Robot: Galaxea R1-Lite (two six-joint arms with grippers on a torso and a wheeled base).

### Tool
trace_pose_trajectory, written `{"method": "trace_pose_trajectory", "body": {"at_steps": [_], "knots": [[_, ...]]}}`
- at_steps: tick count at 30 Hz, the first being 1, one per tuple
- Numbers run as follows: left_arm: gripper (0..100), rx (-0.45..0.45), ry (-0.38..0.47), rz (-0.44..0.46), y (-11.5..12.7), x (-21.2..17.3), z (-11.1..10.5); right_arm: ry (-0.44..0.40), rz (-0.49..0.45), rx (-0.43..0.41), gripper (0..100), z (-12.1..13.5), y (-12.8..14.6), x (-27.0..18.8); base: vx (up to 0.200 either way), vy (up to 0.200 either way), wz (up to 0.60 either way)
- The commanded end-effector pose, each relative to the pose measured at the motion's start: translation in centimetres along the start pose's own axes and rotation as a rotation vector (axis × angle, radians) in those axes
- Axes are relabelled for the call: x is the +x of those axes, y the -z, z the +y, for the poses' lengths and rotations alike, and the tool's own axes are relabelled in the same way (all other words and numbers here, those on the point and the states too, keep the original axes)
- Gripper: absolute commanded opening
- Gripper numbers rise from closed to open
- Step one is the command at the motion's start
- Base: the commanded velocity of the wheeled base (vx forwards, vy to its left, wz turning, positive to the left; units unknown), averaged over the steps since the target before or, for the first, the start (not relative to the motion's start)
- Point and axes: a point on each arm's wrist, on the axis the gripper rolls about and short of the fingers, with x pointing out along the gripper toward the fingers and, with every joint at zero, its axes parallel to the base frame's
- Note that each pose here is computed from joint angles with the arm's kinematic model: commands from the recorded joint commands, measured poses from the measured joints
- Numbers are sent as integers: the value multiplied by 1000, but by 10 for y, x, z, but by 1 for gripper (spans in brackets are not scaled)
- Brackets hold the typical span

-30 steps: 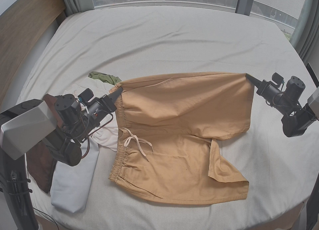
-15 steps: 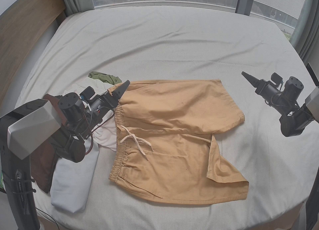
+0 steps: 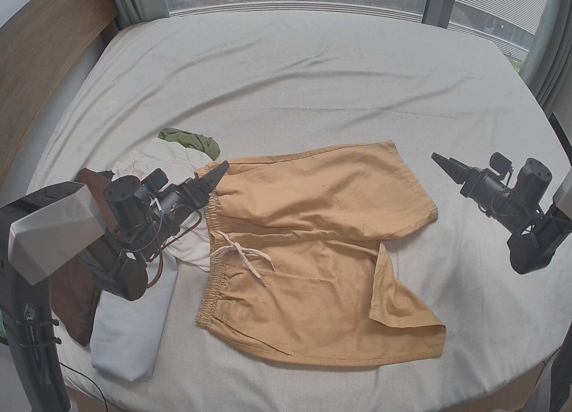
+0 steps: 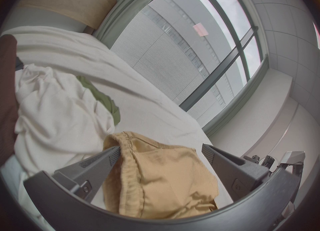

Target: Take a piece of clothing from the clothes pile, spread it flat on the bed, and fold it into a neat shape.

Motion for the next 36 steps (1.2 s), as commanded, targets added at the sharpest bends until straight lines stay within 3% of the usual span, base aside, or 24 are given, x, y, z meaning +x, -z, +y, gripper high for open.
{"method": "trace_pose_trajectory", "body": {"at_steps": [1,14,21,31,36], "knots": [[100,2,-32,39,-12,-34,-15,-38,42,3,100,26,7,-21,0,0,0],[100,59,-53,97,-8,-65,-18,-79,202,-86,100,38,44,-44,0,0,0],[100,167,-35,100,-1,-76,-21,-105,289,-114,100,41,71,-42,0,0,0],[100,172,-24,112,3,-76,-24,-212,406,-100,100,77,99,-49,0,0,0],[100,172,-18,121,5,-76,-26,-238,462,-116,100,81,115,-50,0,0,0]]}}
